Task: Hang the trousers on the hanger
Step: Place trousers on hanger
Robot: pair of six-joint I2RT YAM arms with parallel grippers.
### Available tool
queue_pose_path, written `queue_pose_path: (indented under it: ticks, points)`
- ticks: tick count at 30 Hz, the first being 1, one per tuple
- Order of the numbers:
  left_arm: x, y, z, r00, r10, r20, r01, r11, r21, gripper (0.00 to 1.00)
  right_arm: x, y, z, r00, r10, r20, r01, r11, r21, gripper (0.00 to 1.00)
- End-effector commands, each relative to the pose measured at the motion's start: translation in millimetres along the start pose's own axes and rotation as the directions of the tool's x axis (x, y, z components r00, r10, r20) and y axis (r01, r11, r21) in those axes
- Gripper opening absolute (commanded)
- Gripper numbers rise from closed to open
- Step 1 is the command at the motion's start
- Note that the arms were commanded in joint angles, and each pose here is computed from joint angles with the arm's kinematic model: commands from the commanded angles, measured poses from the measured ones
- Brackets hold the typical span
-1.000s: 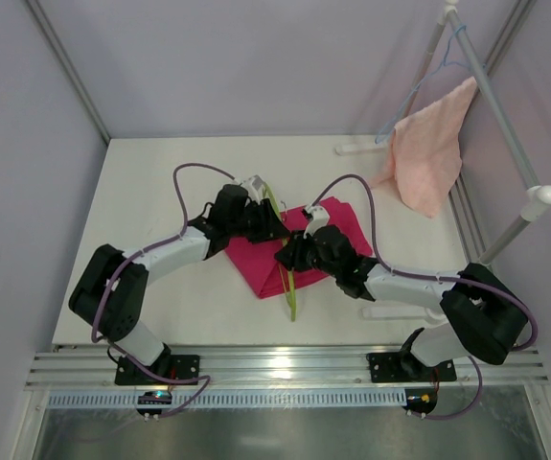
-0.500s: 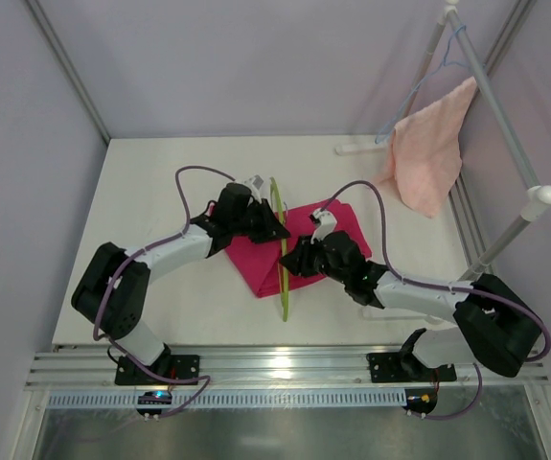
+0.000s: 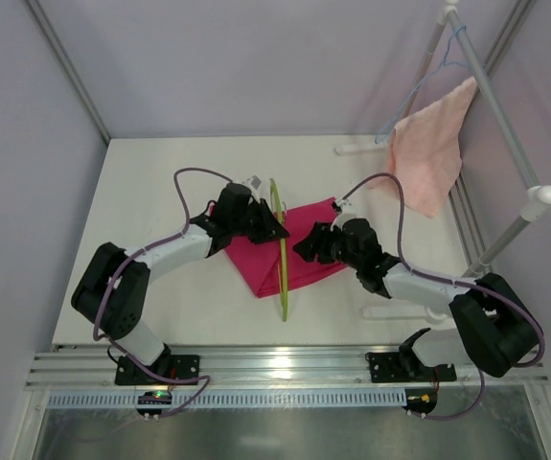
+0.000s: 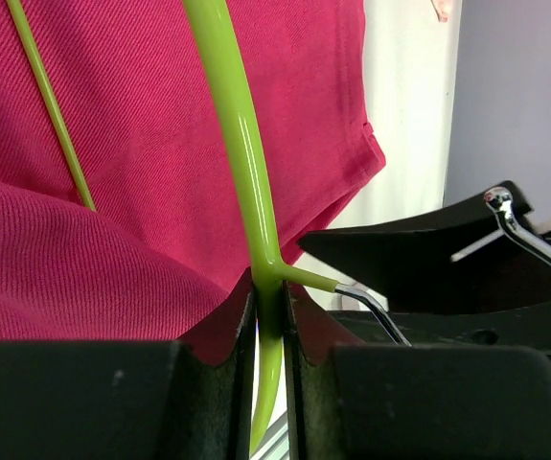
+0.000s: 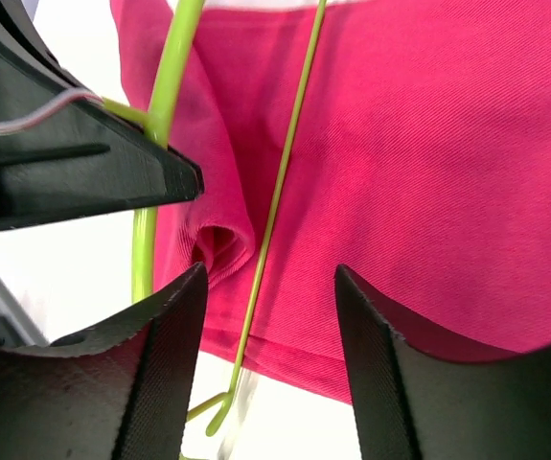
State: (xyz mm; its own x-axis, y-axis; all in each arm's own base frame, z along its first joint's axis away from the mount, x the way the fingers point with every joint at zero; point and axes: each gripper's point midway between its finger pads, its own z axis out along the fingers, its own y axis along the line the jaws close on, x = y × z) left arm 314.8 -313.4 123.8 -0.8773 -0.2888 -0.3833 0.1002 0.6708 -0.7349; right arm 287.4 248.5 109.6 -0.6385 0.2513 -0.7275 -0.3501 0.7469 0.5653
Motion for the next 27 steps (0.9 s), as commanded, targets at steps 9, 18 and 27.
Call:
queue_pose_path:
  ticks: [9,18,27]
  points:
    - [-8,15,-8,0.999,-0.012,0.034,0.013,0.999,-0.032,0.00,-7,42,23,1.000,-0.019,-0.020,0.014,0.970,-0.241,0.63]
    - [-7,17,-8,0.999,-0.016,0.030,0.017,0.999,-0.033,0.00,-12,48,37,0.999,-0.012,-0.034,0.003,0.967,-0.256,0.63]
    - [-8,18,-8,0.999,-0.015,0.030,0.016,0.999,-0.043,0.00,-15,48,62,0.998,-0.015,-0.054,0.001,0.966,-0.257,0.63]
